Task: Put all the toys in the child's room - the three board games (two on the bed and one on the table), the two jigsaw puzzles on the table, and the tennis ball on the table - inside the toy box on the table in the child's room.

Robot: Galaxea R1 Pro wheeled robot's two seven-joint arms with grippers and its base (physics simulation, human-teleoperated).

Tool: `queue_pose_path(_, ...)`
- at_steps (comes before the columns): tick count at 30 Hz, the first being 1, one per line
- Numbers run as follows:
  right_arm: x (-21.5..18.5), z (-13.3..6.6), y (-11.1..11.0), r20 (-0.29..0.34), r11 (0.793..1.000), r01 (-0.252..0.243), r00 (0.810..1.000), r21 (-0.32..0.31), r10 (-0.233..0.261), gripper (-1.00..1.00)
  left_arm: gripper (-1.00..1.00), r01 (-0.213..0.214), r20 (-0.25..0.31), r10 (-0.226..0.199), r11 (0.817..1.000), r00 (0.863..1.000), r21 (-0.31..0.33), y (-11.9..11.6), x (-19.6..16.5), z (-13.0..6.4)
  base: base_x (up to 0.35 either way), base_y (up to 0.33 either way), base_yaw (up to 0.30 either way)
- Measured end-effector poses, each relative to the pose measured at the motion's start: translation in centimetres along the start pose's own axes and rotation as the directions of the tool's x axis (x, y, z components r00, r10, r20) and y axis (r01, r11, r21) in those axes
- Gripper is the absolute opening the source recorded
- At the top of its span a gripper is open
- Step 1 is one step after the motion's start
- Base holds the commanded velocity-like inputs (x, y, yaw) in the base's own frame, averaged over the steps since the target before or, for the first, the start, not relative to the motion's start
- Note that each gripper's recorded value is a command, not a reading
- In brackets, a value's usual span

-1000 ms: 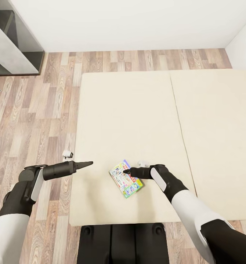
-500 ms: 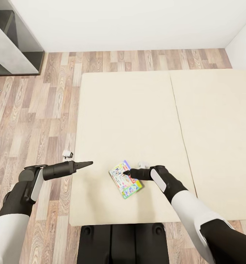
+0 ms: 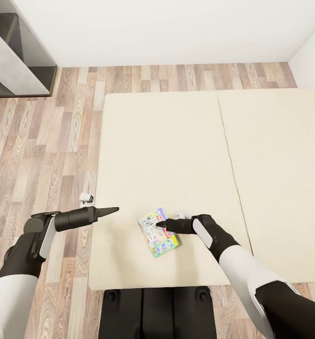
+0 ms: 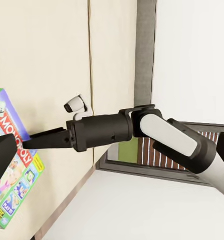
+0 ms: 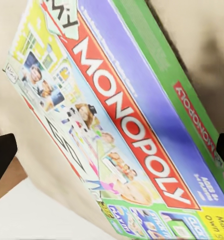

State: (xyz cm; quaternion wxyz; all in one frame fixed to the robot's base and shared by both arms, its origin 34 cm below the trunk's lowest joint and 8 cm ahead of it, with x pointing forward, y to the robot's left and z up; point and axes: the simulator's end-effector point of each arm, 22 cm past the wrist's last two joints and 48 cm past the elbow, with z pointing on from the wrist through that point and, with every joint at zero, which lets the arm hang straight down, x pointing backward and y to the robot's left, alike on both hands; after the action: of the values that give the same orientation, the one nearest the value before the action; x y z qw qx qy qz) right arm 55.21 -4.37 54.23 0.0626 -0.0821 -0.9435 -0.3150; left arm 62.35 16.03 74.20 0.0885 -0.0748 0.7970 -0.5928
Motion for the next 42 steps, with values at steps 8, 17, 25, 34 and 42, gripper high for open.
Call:
queue_pose_path(8,0.1,0.2,1.1,-0.003,0.999,0.001,1.0,-0.036,-0.001,1.0,1.0,0.0,-0.001,0.0,1.0,1.0,0.0,0.0,0.0,0.0,0.0,0.0,0.0)
queue_pose_path(17,0.1,0.2,1.3,0.001,0.999,0.008,1.0,-0.039,-0.008,1.0,1.0,0.0,-0.001,0.0,1.0,1.0,-0.002,0.0,0.0,0.0,0.0,0.0,0.0)
queue_pose_path(25,0.0,0.2,1.1,0.004,0.999,0.012,1.0,-0.035,-0.012,1.0,1.0,0.0,-0.001,0.0,1.0,1.0,-0.002,0.1,0.0,0.0,0.0,0.0,0.0)
queue_pose_path(34,0.6,0.7,1.9,0.009,0.999,0.01,1.0,-0.048,-0.01,1.0,1.0,0.018,-0.003,-0.018,1.0,1.0,0.007,0.1,0.9,0.7,0.0,0.0,0.0)
queue_pose_path(42,0.7,1.1,2.7,0.023,0.998,0.015,1.0,-0.061,-0.014,1.0,1.0,0.029,-0.004,-0.029,1.0,1.0,0.011,0.1,1.5,1.0,0.0,0.0,0.0)
